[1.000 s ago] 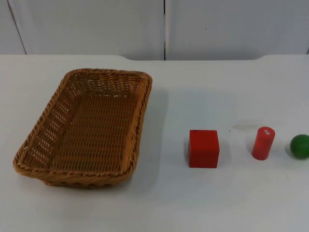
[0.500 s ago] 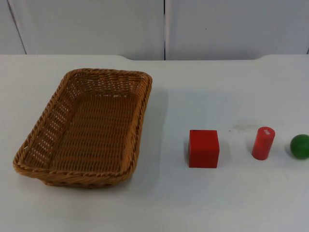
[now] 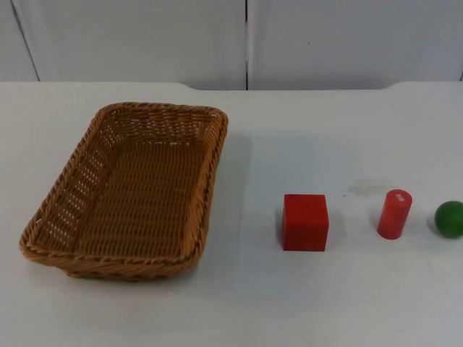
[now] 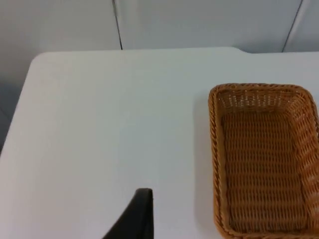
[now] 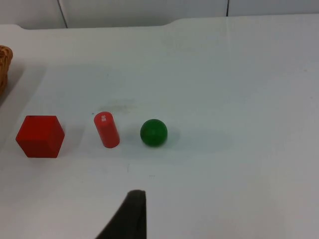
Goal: Pick up the basket with the left hand and place the object to the left of the red cylinder into the basket with the right hand.
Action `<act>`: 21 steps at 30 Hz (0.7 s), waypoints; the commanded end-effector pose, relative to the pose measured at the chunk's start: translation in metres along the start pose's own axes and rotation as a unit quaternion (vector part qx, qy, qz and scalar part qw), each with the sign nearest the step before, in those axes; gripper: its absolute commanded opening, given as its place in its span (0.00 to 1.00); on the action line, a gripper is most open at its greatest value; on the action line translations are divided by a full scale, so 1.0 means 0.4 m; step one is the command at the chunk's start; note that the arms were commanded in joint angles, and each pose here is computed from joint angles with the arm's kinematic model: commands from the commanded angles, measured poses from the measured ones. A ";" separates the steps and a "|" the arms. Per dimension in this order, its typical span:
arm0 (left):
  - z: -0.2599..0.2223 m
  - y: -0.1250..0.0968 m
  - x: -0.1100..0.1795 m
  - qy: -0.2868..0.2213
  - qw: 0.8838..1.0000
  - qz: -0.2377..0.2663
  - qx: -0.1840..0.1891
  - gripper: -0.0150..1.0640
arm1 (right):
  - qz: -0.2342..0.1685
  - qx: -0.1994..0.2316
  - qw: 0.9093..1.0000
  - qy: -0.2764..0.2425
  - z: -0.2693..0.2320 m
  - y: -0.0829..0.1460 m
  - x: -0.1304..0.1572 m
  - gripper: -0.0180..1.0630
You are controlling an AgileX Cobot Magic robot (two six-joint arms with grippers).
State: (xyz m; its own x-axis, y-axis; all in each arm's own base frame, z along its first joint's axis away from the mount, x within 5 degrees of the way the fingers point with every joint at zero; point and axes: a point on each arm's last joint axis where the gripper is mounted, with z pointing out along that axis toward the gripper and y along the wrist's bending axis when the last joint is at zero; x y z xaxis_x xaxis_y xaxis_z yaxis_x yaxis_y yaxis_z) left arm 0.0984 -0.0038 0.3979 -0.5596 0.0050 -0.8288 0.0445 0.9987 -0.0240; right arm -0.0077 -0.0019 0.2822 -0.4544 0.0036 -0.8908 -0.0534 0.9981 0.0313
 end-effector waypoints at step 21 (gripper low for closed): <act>0.206 -0.073 -0.059 0.084 0.974 0.001 0.212 0.99 | -0.004 0.003 1.000 0.003 0.003 0.000 0.004 0.99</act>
State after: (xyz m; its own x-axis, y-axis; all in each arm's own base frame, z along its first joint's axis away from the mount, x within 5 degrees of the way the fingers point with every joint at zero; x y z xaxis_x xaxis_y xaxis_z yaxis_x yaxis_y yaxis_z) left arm 0.1753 -0.0354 0.3697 -0.6973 0.0553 -0.7147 0.3449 0.8999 -0.2669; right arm -0.0077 -0.0019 0.2822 -0.4544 0.0036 -0.8908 -0.0534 0.9981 0.0313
